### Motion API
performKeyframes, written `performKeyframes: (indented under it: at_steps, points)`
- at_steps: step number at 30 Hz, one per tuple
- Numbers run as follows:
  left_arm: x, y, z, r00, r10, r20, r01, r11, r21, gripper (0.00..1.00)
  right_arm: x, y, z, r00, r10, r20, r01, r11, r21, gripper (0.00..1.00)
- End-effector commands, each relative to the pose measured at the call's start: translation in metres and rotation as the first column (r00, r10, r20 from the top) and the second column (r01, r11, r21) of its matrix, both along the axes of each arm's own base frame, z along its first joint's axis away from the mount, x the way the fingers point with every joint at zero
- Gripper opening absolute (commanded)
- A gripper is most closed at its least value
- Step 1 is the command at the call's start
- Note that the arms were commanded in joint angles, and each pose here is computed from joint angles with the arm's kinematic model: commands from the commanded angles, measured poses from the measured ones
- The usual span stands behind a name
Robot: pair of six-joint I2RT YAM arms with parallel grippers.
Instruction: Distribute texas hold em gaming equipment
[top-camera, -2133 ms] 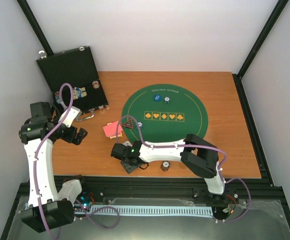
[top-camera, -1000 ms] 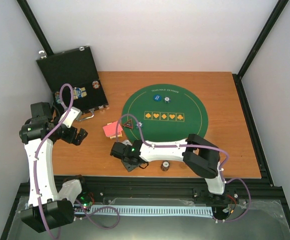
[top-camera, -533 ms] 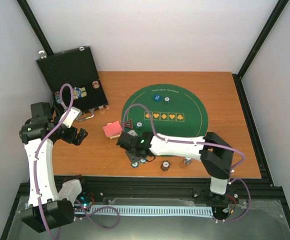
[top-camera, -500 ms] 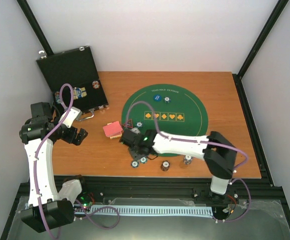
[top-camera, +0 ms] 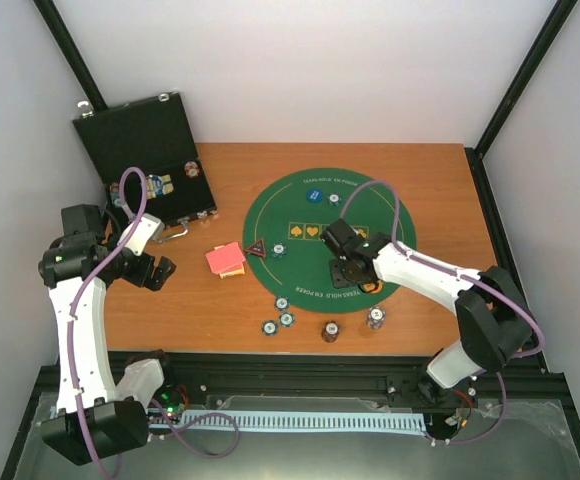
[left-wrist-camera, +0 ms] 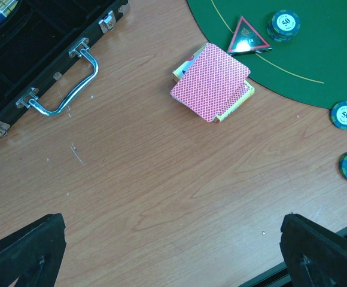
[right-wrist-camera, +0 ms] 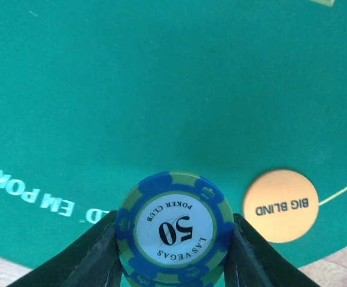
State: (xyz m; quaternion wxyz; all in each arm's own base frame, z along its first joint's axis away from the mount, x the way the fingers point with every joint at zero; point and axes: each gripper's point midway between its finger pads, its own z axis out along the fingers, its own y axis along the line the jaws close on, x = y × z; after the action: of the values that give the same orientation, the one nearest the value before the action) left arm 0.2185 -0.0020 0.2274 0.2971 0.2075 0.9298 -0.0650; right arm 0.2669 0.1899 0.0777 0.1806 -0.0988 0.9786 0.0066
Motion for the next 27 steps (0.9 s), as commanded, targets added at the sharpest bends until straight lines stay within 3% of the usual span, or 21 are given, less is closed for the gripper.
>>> performKeyframes:
  at_steps: [1, 21, 27]
  points:
    - [0.0, -0.002, 0.009, 1.0, -0.015, 0.024, 0.015, 1.0, 0.001, 1.0, 0.003, -0.012, -0.011, 0.999, -0.032, 0.002, 0.032, 0.999, 0.024, 0.37]
    - [0.001, -0.002, 0.012, 0.999, -0.014, 0.032, 0.014, 1.0, 0.0, 1.0, -0.013, -0.028, -0.058, 0.993, -0.086, -0.084, 0.087, 0.996, -0.001, 0.38]
    - [0.002, -0.003, 0.014, 0.999, -0.013, 0.036, 0.013, 1.0, -0.006, 1.0, -0.016, -0.03, -0.06, 0.991, -0.092, -0.093, 0.091, 0.996, -0.009, 0.57]
